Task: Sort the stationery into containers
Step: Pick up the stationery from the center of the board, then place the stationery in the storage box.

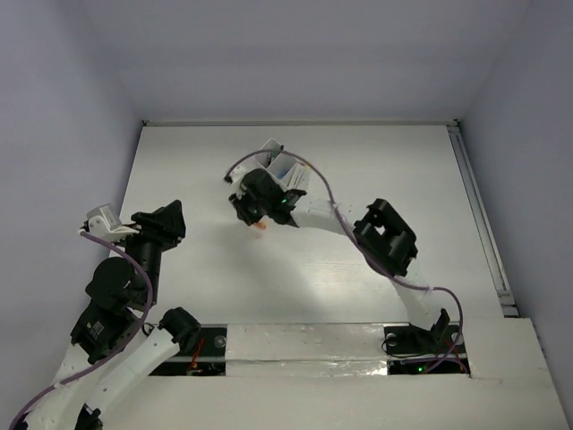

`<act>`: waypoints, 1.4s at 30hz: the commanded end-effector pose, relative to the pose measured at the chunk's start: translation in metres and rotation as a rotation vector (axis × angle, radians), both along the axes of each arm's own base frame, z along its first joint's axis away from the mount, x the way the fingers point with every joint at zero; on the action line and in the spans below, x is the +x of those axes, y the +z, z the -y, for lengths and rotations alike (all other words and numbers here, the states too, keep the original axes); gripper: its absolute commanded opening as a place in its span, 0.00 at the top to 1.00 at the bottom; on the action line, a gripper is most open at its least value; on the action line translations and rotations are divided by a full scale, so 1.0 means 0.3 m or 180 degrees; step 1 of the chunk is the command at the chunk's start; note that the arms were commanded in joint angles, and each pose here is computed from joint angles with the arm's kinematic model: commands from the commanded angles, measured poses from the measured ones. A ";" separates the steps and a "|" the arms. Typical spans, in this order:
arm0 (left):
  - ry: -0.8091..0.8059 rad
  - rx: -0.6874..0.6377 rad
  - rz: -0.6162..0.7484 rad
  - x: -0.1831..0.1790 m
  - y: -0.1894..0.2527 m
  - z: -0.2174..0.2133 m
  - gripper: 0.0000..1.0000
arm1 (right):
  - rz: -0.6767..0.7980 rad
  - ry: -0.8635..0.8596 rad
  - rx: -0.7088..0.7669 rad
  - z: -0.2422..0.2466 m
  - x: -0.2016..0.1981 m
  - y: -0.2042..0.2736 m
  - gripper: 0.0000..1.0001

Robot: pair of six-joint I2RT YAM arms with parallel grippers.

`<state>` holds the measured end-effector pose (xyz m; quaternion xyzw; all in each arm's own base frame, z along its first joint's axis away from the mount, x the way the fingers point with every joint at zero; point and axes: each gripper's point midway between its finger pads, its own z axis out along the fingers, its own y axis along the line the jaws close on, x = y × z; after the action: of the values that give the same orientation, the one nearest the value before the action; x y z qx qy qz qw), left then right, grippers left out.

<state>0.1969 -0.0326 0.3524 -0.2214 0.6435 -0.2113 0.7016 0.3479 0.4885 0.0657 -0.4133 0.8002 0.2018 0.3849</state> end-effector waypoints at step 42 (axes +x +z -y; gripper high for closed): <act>-0.0350 0.0382 0.0045 0.160 -0.044 0.056 0.56 | 0.0349 -0.2456 0.3468 0.487 0.631 0.482 0.84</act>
<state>0.2408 -0.0430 0.3301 -0.1618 0.6736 -0.1959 0.6941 0.5402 0.3363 0.1803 0.1342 0.6978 0.3801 0.5921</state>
